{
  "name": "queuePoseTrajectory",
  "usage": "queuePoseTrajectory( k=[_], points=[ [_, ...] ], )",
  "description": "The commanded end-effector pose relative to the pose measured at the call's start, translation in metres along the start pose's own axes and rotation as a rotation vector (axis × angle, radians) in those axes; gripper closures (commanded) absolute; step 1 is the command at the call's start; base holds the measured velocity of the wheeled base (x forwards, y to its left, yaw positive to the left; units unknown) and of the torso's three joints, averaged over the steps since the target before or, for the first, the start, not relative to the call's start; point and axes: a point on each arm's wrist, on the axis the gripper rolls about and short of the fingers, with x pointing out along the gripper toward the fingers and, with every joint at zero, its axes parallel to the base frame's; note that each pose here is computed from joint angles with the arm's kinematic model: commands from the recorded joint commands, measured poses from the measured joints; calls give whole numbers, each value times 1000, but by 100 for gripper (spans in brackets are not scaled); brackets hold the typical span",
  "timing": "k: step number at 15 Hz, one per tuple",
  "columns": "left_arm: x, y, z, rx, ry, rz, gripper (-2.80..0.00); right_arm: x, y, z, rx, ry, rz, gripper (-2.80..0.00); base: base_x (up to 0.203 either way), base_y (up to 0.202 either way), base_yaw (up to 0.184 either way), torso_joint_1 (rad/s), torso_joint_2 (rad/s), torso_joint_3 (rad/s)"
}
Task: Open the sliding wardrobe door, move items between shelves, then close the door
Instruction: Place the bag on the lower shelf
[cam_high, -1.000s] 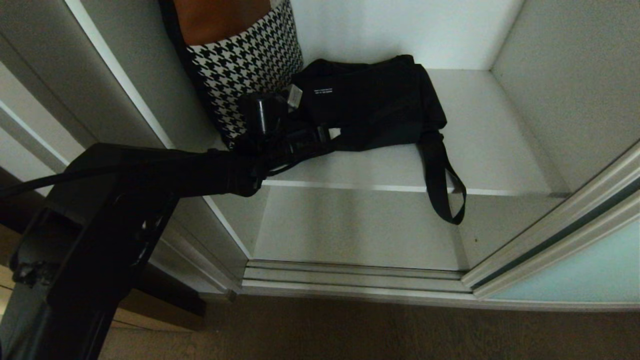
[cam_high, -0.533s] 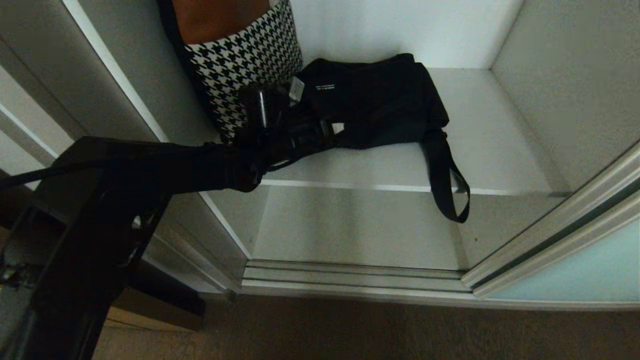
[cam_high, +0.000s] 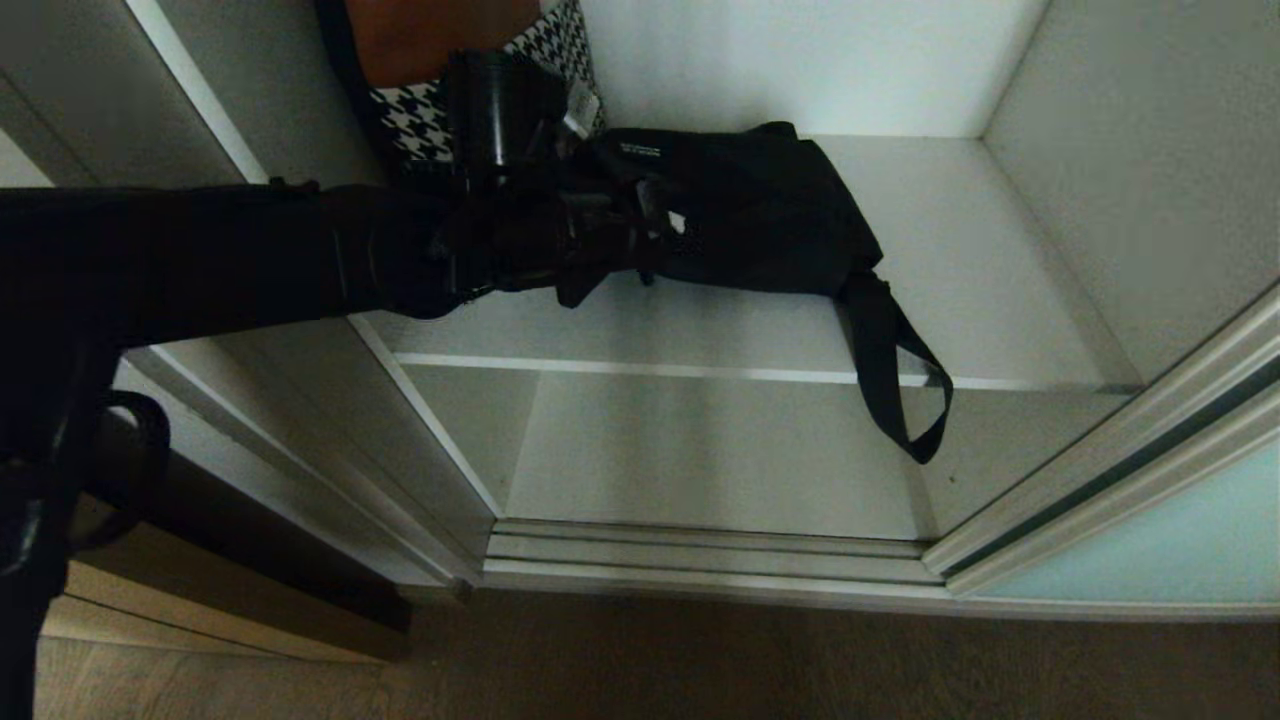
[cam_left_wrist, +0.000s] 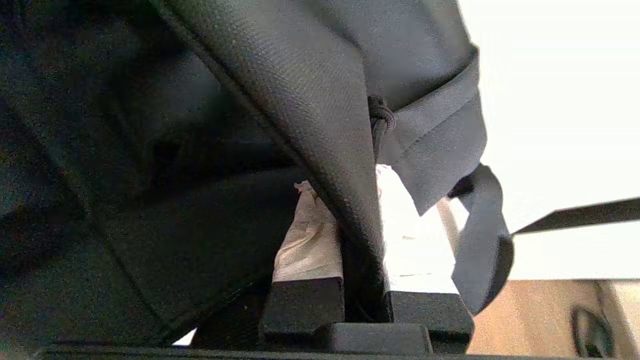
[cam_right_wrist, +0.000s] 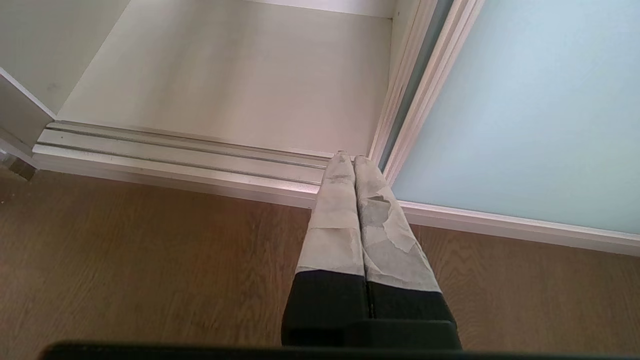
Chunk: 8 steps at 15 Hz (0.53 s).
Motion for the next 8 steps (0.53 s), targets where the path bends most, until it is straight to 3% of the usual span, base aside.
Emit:
queuePoseTrajectory(
  k=[1, 4, 6, 8],
  points=[
    [-23, -32, 15, 4, -31, -20, 0, 0, 0, 0, -1, -1, 1, 0, 0, 0, 0, 0, 0, 0],
    [-40, -62, 21, 32, -53, -2, 0, 0, 0, 0, -1, -1, 1, 0, 0, 0, 0, 0, 0, 0],
    [-52, -76, 28, 96, -87, -1, 0, 0, 0, 0, -1, -1, 1, 0, 0, 0, 0, 0, 0, 0],
    [-63, -84, 36, 112, -121, 21, 0, 0, 0, 0, -1, -1, 1, 0, 0, 0, 0, 0, 0, 0]
  ],
)
